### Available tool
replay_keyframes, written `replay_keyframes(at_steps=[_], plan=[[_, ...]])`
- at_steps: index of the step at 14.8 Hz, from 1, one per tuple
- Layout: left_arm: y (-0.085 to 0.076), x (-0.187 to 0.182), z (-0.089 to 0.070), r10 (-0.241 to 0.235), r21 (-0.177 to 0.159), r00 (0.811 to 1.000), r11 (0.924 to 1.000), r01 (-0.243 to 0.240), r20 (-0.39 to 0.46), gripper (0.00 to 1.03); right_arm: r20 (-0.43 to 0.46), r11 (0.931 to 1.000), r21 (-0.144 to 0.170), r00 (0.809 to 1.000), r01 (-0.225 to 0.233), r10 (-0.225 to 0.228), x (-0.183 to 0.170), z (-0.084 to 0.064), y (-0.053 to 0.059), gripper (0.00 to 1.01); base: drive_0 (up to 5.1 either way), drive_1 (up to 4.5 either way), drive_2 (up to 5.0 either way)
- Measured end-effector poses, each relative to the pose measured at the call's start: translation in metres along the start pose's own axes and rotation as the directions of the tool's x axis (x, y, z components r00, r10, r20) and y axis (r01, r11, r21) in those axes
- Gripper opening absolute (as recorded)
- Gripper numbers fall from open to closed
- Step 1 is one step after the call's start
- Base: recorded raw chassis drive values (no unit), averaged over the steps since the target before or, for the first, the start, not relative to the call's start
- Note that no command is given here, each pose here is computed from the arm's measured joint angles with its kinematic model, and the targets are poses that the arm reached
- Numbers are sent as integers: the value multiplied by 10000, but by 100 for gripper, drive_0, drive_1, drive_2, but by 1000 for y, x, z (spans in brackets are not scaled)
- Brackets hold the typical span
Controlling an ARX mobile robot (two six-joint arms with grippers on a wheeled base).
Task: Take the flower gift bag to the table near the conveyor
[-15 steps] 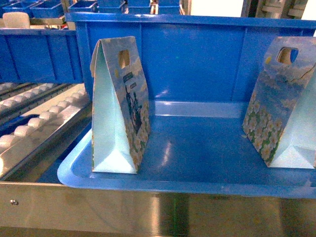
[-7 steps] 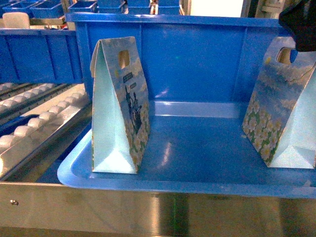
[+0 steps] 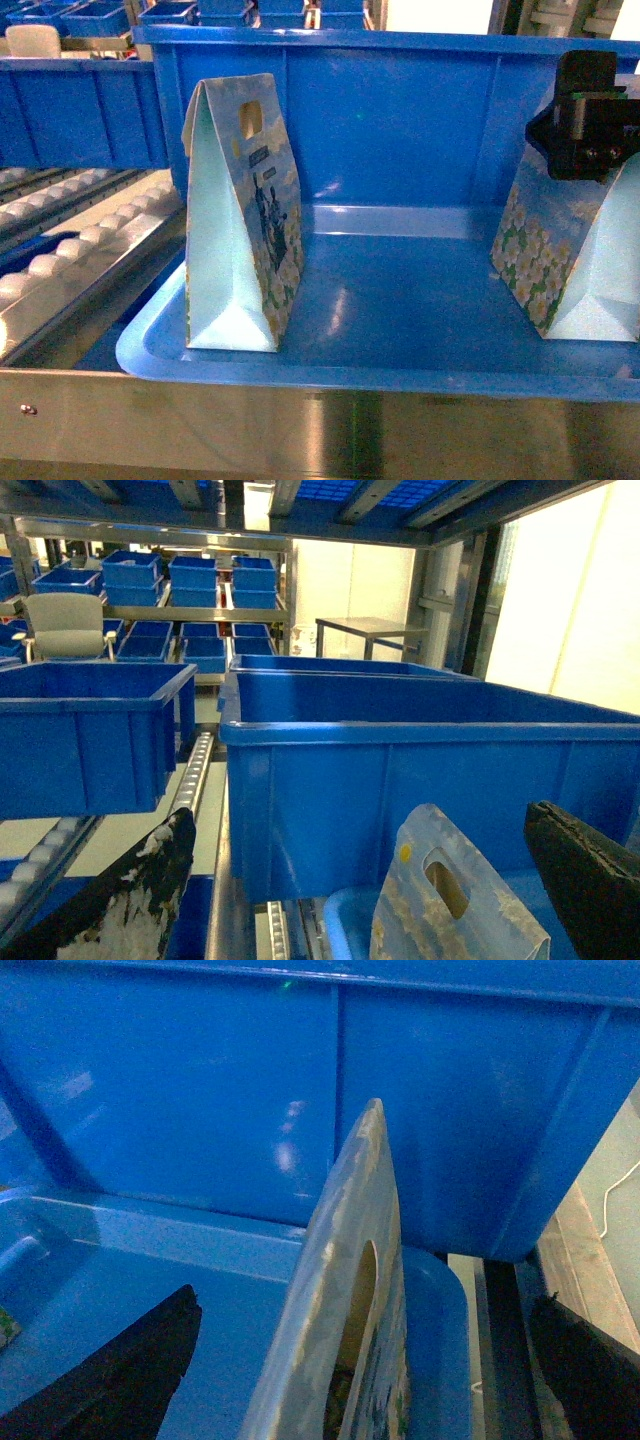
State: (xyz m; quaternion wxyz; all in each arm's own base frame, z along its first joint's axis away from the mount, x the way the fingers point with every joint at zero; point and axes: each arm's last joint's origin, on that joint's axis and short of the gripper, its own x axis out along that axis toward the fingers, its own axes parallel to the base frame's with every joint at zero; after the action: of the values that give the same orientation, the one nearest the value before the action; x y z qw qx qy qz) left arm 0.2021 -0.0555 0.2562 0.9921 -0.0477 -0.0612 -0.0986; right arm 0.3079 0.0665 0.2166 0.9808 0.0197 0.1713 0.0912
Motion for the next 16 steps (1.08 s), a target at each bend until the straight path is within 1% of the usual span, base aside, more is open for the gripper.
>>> replay_keyframes(at_steps=[2,3,4,5,7,8,10,11,13,14,15,16], plan=[[0,0,0,0,0,10000,10000,0,-4,98,-134,10000,-14,9999,99,-99,3,-5,0,98,0,0,0],[0,0,0,0,0,10000,10000,0,0,98,-113,9999,3,9999,116,-116,3,-6,-1,96,0,0,0],[0,0,0,0,0,10000,10000,0,0,98,5,9998,-59,9998,203,-203,3,-7,-1,85,0,0,0],[0,0,0,0,0,10000,10000,0,0,98,90,9997,-51,9997,222,-221,3,-8,-2,76,0,0,0],[0,0,0,0,0,10000,10000,0,4,98,220,9994,-37,9992,333,-332,3,-9,-5,48,0,0,0],[0,0,0,0,0,10000,10000,0,4,98,306,9995,-14,9990,315,-314,2,-11,-5,34,0,0,0],[0,0,0,0,3,10000,10000,0,4,98,458,9995,-8,9985,300,-299,-2,-13,-5,9,0,0,0],[0,0,0,0,0,10000,10000,0,0,98,520,9997,-59,9983,250,-247,-5,-13,-4,2,0,0,0],[0,0,0,0,0,10000,10000,0,4,98,707,9997,-125,9973,196,-187,-12,-13,-1,3,0,0,0],[0,0,0,0,0,10000,10000,0,4,98,913,9996,-269,9958,103,-79,-17,-10,3,3,0,0,0],[0,0,0,0,3,10000,10000,0,4,98,1206,9990,-446,9927,31,23,-23,-5,7,3,0,0,0],[0,0,0,0,0,10000,10000,0,4,98,1785,9982,-599,9839,30,77,-34,5,10,3,0,0,0]])
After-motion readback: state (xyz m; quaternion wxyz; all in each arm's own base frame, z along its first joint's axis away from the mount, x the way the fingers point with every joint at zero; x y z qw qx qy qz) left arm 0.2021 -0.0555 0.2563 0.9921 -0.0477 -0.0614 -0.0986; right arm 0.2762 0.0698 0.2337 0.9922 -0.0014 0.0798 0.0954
